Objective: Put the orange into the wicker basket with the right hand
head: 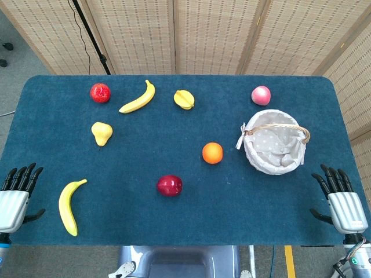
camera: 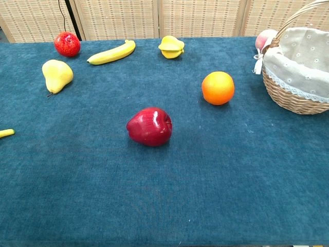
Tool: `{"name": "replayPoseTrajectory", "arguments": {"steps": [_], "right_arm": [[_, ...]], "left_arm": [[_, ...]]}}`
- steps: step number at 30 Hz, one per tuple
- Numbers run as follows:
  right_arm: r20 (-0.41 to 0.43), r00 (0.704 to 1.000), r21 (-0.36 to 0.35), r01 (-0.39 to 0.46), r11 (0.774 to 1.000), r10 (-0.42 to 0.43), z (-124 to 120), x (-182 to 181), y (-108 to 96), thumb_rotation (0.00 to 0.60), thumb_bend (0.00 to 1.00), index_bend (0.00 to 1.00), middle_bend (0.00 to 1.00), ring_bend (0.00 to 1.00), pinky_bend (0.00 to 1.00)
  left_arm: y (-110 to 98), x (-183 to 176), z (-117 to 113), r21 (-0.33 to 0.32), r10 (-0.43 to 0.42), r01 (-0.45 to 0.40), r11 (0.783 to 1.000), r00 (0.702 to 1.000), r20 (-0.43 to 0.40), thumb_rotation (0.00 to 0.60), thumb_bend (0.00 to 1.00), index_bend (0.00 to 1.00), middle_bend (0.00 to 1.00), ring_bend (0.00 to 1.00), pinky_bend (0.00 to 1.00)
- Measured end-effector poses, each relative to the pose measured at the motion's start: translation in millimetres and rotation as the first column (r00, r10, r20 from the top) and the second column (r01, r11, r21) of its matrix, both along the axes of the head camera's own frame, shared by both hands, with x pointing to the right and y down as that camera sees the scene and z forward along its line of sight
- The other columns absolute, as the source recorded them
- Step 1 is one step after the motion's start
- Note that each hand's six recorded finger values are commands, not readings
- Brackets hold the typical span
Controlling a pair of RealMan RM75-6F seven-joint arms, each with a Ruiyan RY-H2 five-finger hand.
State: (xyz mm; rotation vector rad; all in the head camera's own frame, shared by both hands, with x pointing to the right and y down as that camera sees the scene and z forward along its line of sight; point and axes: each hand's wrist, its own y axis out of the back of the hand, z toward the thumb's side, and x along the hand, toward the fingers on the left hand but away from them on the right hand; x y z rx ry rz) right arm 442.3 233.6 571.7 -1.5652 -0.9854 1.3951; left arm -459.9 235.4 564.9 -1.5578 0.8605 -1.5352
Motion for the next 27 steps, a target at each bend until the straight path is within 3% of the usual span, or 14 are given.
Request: {"name": "replayPoseTrajectory", "arguments": {"steps": [19,27], "right_arm": [[0.032,0.999,0.022,0.004,1.000,-0.004,-8,-6,-3,0.600,0.08,0.17,0.04,0.01,0.01],[0.075,0.994,0.016,0.082,0.996,-0.083,-12,-31,7,0.600,0.08,0.17,0.05,0.02,0.01]], "left_arm": [[0,-1,-1,0.003,-0.003,0.003,1.000,1.000,-0.007,0.600,0.00,0.00,0.00,0.00,0.00],[-2,1,0,0.002,0.000,0.000,1.000,1.000,-0.011,0.600,0.00,0.00,0.00,0.00,0.00]]}}
